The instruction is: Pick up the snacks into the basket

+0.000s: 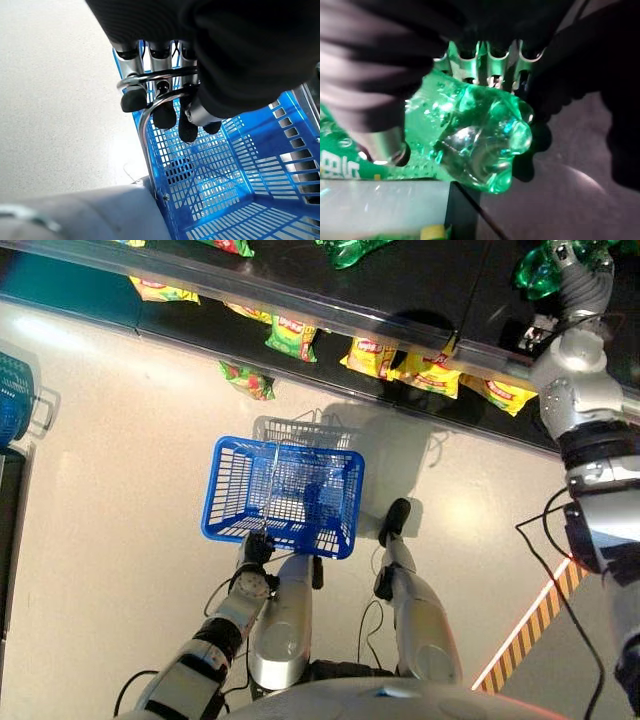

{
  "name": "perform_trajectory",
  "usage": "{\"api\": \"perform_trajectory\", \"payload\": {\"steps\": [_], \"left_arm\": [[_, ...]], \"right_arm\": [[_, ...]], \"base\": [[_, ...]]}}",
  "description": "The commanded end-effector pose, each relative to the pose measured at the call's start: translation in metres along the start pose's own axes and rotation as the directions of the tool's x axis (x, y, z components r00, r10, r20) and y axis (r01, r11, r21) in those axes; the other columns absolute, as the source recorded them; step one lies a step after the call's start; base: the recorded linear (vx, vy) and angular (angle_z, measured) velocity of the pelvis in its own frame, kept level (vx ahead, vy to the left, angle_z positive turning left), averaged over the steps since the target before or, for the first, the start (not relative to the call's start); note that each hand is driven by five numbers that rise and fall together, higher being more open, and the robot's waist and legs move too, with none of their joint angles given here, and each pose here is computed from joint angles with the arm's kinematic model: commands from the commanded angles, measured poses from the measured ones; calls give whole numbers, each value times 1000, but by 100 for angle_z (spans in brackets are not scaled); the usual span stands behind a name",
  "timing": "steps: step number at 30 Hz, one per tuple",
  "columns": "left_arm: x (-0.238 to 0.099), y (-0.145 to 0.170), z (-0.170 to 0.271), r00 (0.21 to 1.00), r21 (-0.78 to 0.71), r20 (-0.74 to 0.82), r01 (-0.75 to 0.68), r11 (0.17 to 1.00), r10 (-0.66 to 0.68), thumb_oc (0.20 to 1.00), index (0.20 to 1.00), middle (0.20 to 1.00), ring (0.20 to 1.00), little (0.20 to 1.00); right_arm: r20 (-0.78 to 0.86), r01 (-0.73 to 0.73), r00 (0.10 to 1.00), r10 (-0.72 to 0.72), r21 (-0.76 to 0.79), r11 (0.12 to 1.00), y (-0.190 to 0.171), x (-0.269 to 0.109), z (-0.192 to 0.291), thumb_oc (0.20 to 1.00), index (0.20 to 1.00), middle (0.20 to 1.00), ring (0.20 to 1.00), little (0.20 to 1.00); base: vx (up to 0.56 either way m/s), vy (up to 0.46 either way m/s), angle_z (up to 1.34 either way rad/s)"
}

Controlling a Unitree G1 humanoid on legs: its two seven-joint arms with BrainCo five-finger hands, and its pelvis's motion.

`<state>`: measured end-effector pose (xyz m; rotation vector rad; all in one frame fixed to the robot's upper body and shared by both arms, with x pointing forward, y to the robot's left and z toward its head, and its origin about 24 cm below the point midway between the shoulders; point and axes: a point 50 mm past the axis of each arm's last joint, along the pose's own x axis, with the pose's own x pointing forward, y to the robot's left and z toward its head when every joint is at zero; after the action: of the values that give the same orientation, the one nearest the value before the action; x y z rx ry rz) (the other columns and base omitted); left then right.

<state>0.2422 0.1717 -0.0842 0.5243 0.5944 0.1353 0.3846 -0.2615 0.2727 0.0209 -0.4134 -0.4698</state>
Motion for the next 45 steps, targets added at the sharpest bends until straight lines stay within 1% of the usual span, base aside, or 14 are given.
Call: {"api": "perform_trajectory", "payload": {"steps": [1,8,13,15,19,24,27,29,34,35,37,42,44,45], "left_arm": [[-11,1,-35,995,49,-98,-7,999,12,200,200,200,200,200],[-10,7,-28,997,29,-74,-29,999,31,200,200,200,200,200],[-8,17,-29,995,36,-75,-56,998,59,200,200,200,200,200],[-8,19,-30,995,37,-78,-58,998,61,200,200,200,200,200],[-6,31,-35,991,12,-99,-92,996,93,200,200,200,200,200],[-6,37,-37,991,11,-93,-94,996,94,200,200,200,200,200],[-5,40,-38,992,14,-89,-89,996,90,200,200,200,200,200],[-5,42,-39,992,-2,-82,-93,996,93,200,200,200,200,200],[-3,51,-26,984,-140,-48,-176,974,170,200,200,200,200,200],[-3,51,-26,984,-140,-49,-176,974,171,200,200,200,200,200],[-3,63,1,971,-202,85,-202,958,223,200,200,200,200,200],[-16,78,42,914,-356,274,-193,914,299,200,200,200,200,200],[-20,80,50,904,-369,309,-173,913,296,200,200,200,200,200],[-24,78,61,892,-404,354,-125,906,281,200,200,200,200,200]], "right_arm": [[16,-98,995,98,5,995,15,-23,-21,200,200,200,200,200],[-37,-193,979,199,134,972,10,-78,-64,200,200,200,200,200],[-40,-273,959,282,155,949,-6,-122,-77,200,200,200,200,200],[-38,-284,955,293,151,947,-9,-127,-78,200,200,200,200,200],[-51,-436,892,448,162,886,-15,-164,-80,200,200,200,200,200],[-87,-546,808,582,258,797,-16,-187,-85,200,200,200,200,200],[-94,-620,750,655,245,745,-18,-197,-82,200,200,200,200,200],[-130,-695,679,723,206,689,-21,-207,-84,200,200,200,200,200],[-240,-748,657,715,-81,659,-29,-215,-98,200,200,200,200,200],[-240,-748,656,715,-81,659,-28,-215,-98,200,200,200,200,200],[-298,-741,670,680,-217,635,-25,-215,-114,200,200,200,200,200],[-401,-676,713,575,-177,715,-9,-221,-156,200,200,200,200,200],[-420,-676,711,564,-184,714,-2,-222,-163,200,200,200,200,200],[-445,-688,699,560,-202,697,15,-222,-173,200,200,200,200,200]], "base": [[0,0,0],[-20,-5,-1],[-18,-15,-6],[-5,-8,-2],[-23,-15,-3],[-11,-9,-6],[-17,-26,-9],[-13,-24,-6],[-2,-4,-1],[0,0,0],[0,0,0],[-5,-19,2],[-1,-9,2],[0,0,0]]}}
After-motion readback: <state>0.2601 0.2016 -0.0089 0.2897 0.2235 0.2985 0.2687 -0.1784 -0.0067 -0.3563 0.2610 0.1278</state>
